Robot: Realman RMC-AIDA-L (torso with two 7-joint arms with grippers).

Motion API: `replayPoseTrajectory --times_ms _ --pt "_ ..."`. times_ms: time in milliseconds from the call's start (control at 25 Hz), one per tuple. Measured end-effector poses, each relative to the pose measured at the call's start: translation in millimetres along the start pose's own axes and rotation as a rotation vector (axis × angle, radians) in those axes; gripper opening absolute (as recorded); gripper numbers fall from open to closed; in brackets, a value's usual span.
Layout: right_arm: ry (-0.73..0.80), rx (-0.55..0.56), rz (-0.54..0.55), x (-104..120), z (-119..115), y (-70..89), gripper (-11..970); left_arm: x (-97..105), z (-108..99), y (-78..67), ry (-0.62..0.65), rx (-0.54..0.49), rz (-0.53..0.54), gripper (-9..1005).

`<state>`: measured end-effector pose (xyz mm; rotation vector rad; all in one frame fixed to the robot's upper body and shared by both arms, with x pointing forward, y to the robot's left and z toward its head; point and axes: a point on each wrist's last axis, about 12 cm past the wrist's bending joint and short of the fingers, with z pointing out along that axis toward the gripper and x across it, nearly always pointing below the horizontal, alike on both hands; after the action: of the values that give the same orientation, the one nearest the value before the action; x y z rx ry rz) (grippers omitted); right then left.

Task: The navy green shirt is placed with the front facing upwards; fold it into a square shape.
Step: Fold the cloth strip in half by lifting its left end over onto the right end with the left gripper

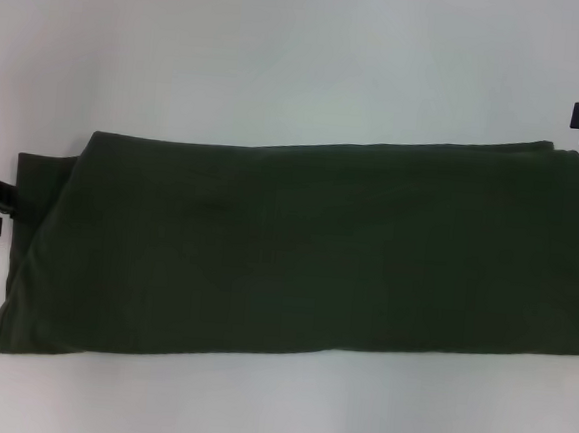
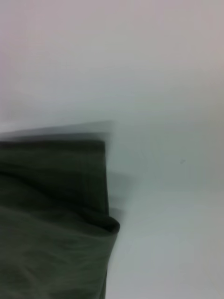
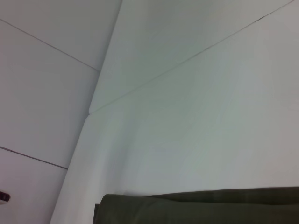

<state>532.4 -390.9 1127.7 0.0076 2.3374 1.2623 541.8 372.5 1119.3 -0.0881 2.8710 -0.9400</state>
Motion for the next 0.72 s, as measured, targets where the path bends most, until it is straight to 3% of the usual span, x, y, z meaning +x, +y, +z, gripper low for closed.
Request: replayPoseTrajectory --times_ms 480,720 --pt "-0.001 0.0 -0.001 -1.2 0.7 0.7 658 -4.4 -0.4 -2.9 0.001 -0.015 0.016 585" --pt "-0.001 -0.004 0.0 -1.5 1.8 1.1 657 -2.6 5.8 2.8 0.019 -0.077 -0.007 611"
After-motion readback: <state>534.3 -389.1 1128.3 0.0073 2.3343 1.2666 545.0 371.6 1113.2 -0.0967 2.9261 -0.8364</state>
